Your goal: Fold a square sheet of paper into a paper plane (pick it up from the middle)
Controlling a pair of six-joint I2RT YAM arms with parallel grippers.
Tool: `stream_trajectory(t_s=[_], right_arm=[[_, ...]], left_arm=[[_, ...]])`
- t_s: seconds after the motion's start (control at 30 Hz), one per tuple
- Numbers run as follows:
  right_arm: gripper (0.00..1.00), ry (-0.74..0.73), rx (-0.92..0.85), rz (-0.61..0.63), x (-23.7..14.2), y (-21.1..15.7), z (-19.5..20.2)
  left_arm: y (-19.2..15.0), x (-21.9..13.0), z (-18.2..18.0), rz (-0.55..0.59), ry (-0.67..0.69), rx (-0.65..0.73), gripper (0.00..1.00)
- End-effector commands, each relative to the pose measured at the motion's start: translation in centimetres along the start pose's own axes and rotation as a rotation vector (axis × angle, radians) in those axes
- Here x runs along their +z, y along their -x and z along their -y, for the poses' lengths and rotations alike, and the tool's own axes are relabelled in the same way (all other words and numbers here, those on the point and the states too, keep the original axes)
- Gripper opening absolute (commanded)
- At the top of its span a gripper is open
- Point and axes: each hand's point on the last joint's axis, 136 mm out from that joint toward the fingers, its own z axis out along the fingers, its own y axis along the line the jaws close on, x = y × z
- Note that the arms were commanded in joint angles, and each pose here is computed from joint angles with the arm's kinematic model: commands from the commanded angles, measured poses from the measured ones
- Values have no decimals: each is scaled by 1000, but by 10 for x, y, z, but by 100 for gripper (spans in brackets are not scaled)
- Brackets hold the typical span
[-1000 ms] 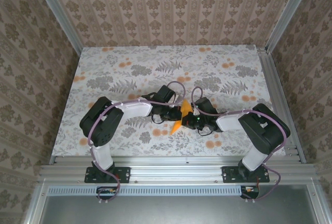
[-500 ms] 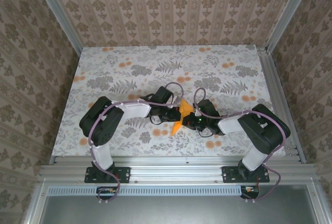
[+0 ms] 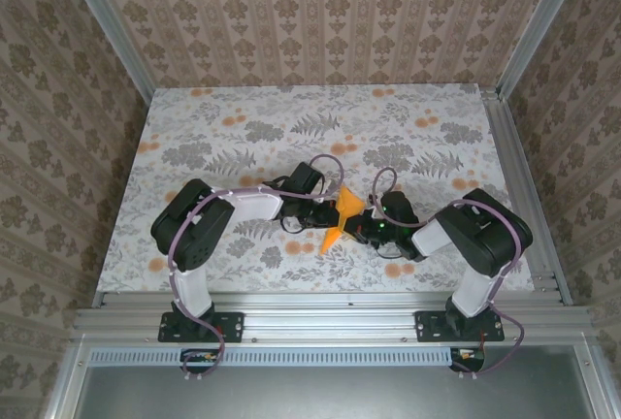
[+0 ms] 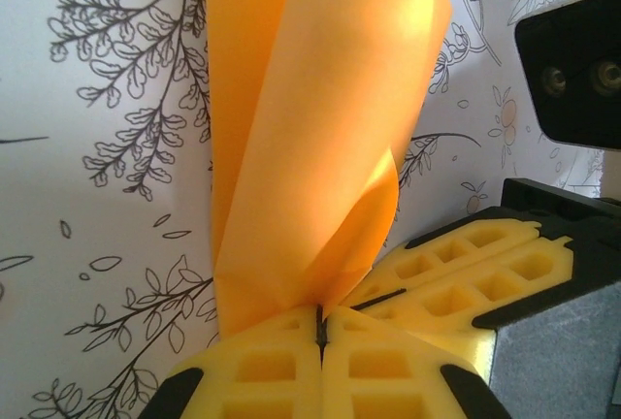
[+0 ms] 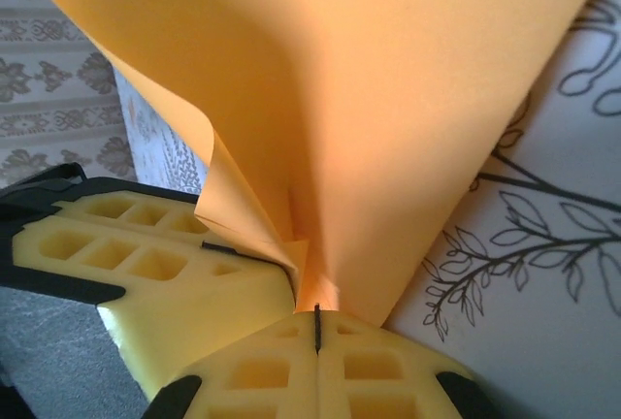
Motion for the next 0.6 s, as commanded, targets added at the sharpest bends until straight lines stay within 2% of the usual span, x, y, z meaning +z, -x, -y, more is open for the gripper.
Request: stream_trajectory(t_s=[0.0,0.27,0.57], right_arm=[[0,-30,42,45,1,7,13],[1,-52,52,87,-12,16,11],[12,-1,44,87,-13,29,-9]], left_arm=[[-4,4,-5,-20,-2,-20,5],[-7,6,-8,-29,6,-14,6],[-6,5,-7,-32,10,1,6]])
